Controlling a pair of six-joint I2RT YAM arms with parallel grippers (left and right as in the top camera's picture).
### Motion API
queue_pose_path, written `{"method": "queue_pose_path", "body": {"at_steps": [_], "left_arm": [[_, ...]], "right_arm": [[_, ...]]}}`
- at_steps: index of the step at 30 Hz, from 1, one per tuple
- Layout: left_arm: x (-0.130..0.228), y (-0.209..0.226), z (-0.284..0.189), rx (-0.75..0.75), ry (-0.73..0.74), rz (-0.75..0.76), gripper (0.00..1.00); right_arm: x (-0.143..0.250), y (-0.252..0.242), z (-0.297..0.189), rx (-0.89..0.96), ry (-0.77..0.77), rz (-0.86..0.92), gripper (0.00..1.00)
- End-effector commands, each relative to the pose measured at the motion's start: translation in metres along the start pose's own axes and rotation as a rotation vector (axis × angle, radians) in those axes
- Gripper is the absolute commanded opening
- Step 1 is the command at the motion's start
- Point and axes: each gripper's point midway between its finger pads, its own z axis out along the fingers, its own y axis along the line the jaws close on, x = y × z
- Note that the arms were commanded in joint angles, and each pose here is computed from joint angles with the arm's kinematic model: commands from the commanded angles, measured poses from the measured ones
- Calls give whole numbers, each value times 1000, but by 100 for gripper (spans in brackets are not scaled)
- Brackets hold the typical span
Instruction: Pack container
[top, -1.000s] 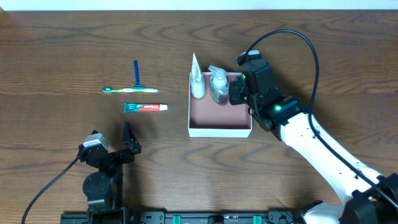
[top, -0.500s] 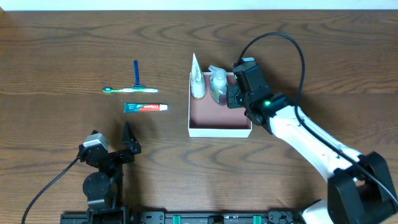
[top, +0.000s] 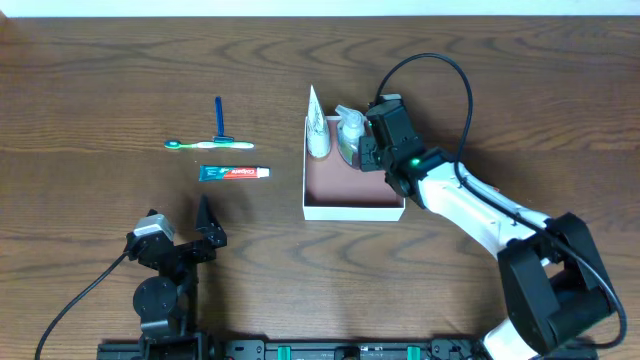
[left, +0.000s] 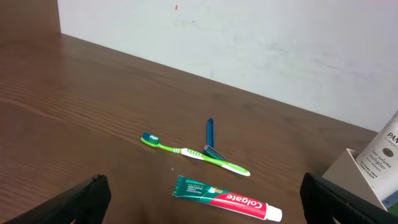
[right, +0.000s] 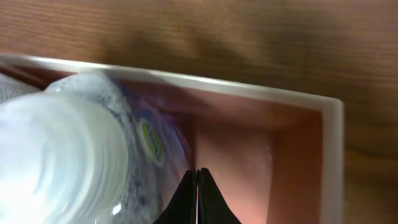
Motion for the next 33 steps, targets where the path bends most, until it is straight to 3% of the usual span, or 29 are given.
{"method": "queue_pose_path", "body": {"at_steps": [1,33], "left_arm": [[16,7,1,-24,47,12,98],[16,7,1,-24,47,12,98]], "right_arm": [[-1,-2,7,-6,-1,12,1],[-3,34,3,-107,-27,27,1]]}}
